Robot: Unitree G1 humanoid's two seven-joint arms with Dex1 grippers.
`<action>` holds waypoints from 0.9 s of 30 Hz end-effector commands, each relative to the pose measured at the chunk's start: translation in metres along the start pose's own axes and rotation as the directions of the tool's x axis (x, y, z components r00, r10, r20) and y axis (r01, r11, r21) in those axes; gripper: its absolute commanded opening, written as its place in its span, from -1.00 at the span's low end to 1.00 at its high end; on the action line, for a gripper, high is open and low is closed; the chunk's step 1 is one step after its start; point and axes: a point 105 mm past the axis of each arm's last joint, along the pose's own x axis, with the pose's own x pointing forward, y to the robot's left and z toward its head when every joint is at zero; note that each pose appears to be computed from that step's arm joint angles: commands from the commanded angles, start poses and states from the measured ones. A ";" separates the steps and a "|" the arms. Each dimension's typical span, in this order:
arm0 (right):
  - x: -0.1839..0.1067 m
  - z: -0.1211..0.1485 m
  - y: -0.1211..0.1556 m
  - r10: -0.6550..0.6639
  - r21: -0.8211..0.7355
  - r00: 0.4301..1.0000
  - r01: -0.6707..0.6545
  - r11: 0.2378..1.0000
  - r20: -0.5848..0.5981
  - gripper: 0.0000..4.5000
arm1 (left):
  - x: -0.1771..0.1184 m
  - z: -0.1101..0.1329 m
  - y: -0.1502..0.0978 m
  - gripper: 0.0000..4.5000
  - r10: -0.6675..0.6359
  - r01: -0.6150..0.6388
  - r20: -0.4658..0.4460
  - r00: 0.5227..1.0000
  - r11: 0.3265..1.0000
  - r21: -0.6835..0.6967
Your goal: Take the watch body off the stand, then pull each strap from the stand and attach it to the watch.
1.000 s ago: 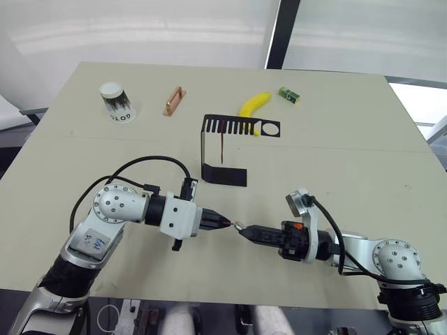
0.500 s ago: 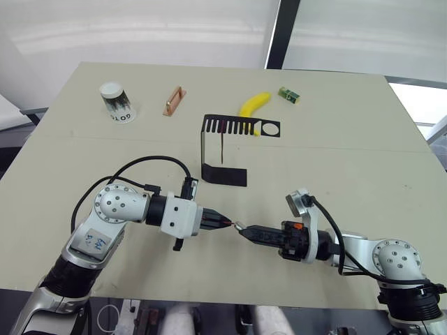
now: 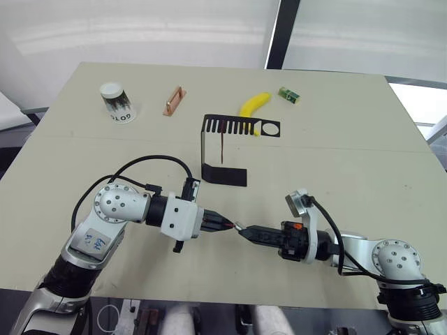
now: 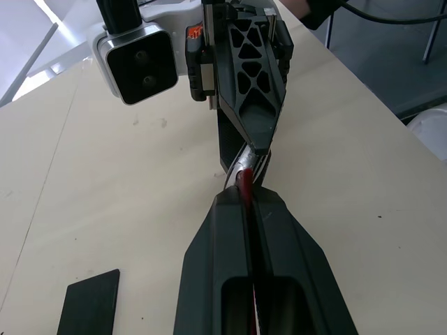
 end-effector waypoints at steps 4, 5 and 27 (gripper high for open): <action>0.003 0.001 0.007 0.022 -0.012 1.000 -0.022 1.000 -0.002 -0.33 | 0.003 0.010 0.000 -1.00 -0.016 0.016 0.011 1.000 0.998 0.056; 0.003 0.001 0.007 0.022 -0.012 1.000 -0.022 1.000 -0.003 -0.33 | 0.003 0.009 0.001 -1.00 -0.017 0.017 0.008 1.000 0.998 0.058; 0.005 -0.002 0.005 0.002 0.009 1.000 -0.001 1.000 -0.016 -0.33 | 0.013 0.003 -0.006 -1.00 -0.076 0.080 -0.056 0.996 0.993 0.088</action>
